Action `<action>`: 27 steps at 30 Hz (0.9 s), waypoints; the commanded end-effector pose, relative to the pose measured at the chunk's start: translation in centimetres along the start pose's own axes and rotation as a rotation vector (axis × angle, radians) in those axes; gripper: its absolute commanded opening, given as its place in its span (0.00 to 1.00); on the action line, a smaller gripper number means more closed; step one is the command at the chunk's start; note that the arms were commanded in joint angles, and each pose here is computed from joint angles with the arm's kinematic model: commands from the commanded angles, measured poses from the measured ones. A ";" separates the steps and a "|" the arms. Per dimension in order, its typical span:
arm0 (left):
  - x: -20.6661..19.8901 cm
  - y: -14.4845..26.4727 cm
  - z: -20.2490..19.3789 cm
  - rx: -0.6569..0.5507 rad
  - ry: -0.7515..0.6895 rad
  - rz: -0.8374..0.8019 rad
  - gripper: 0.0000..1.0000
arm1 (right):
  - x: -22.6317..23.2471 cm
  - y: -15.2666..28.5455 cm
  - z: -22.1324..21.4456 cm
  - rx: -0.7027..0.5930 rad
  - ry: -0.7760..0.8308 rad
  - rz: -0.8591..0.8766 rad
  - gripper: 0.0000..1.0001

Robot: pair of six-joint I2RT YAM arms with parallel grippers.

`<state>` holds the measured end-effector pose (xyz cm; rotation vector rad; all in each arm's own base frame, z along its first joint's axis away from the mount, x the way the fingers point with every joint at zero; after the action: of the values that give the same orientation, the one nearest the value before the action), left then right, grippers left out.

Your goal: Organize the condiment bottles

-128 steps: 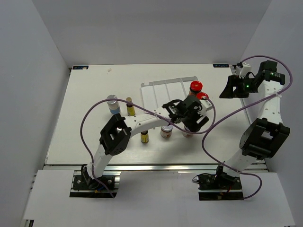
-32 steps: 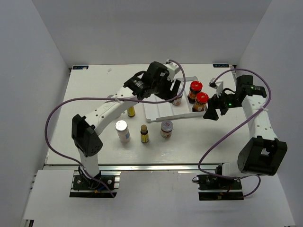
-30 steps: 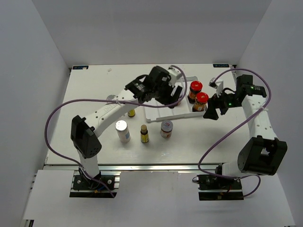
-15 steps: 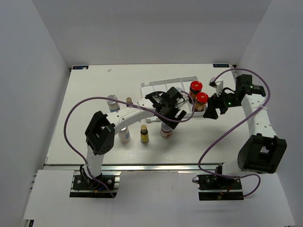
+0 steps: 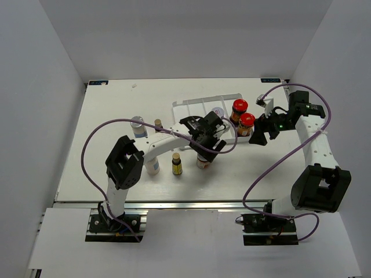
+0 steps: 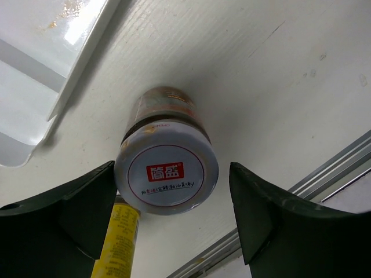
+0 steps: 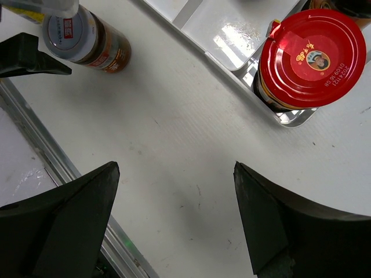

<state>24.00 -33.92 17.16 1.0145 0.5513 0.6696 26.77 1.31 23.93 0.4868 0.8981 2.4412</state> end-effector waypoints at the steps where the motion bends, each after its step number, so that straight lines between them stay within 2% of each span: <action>1: -0.3 -0.6 -0.4 0.008 -0.004 -0.014 0.85 | 0.0 0.5 0.8 -0.025 0.028 -0.026 0.85; 5: -0.3 -1.2 -0.2 0.002 -0.006 0.000 0.79 | -0.1 0.6 0.9 -0.024 0.025 -0.028 0.85; 8: -0.3 -1.5 0.0 0.002 -0.006 -0.001 0.66 | -0.1 0.6 0.9 -0.022 0.029 -0.033 0.85; 9: -0.3 -1.4 0.1 0.000 -0.007 0.000 0.54 | -0.1 0.6 0.9 -0.018 0.029 -0.036 0.85; 11: -0.4 -0.9 0.6 -0.014 -0.007 -0.003 0.37 | -0.1 0.6 0.8 -0.016 0.027 -0.036 0.85; 12: -0.4 -0.5 0.8 -0.020 -0.008 -0.004 0.26 | -0.1 0.6 0.8 -0.016 0.029 -0.038 0.85; 18: -0.7 3.4 3.8 -0.149 -0.006 0.012 0.02 | 0.0 0.5 0.5 -0.016 0.020 -0.035 0.85; 22: -1.0 4.9 5.6 -0.211 -0.003 0.007 0.00 | 0.0 0.4 0.4 -0.014 0.015 -0.032 0.85; 27: -0.5 4.7 7.3 -0.251 0.017 0.011 0.00 | 0.0 0.4 0.4 -0.012 0.018 -0.033 0.85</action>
<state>26.32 -36.11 21.88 0.8848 0.4915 0.7097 26.79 1.16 23.87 0.4973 0.9103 2.4183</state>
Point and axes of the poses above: each gripper's point midway between its finger pads, its own y axis back along the fingers, its own x axis along the line the jaws close on, z = x × y, the point moved 8 cm from there along y, back along the fingers, and after that the axes turned 4 degrees about y, right-handed, at the moved point
